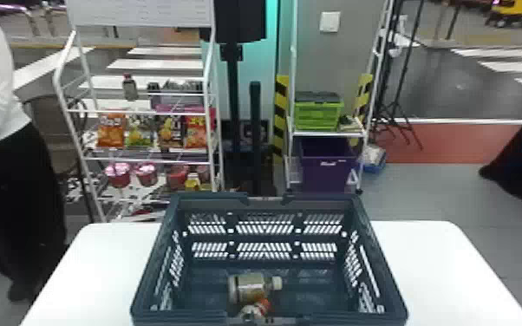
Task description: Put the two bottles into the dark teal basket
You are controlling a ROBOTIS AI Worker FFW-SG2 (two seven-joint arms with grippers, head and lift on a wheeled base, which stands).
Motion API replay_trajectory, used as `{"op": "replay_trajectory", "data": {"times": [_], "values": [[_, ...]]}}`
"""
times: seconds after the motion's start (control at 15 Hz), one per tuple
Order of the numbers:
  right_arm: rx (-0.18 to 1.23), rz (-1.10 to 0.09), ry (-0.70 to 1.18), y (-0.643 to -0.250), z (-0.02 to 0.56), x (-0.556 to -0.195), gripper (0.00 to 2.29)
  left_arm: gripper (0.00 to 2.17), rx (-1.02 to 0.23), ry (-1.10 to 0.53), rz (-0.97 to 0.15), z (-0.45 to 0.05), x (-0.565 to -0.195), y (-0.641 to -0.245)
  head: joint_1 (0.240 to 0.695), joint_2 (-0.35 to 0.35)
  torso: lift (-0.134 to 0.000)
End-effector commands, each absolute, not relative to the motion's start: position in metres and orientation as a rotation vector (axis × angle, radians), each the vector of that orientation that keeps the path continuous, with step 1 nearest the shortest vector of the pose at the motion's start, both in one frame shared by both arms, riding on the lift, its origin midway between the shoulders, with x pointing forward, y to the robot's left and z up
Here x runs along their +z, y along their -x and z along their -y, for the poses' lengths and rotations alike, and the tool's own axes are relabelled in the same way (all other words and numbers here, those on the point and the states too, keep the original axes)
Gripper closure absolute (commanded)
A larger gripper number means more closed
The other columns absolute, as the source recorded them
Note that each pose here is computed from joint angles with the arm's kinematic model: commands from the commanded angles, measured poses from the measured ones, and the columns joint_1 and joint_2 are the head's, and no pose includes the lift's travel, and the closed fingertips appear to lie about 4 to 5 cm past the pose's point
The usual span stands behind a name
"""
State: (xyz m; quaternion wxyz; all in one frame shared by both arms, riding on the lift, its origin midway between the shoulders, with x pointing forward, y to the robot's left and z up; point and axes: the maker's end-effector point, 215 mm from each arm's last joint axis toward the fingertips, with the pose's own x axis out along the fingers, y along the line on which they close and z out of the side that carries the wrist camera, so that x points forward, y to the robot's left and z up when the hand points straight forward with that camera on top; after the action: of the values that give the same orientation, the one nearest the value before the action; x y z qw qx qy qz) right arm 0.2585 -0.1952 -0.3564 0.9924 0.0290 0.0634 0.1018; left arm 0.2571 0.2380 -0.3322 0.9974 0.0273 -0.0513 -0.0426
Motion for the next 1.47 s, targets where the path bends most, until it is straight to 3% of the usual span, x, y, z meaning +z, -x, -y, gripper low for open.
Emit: {"op": "replay_trajectory", "data": {"times": [0.0, 1.4], "values": [[0.207, -0.132, -0.056, -0.261, 0.194, -0.357, 0.04, 0.1, -0.067, -0.049, 0.106, -0.24, -0.332, -0.253, 0.499, 0.0, 0.0], [0.251, -0.169, -0.058, -0.26, 0.181, -0.36, 0.04, 0.1, -0.059, -0.044, 0.071, -0.242, -0.336, -0.256, 0.499, 0.0, 0.0]]}}
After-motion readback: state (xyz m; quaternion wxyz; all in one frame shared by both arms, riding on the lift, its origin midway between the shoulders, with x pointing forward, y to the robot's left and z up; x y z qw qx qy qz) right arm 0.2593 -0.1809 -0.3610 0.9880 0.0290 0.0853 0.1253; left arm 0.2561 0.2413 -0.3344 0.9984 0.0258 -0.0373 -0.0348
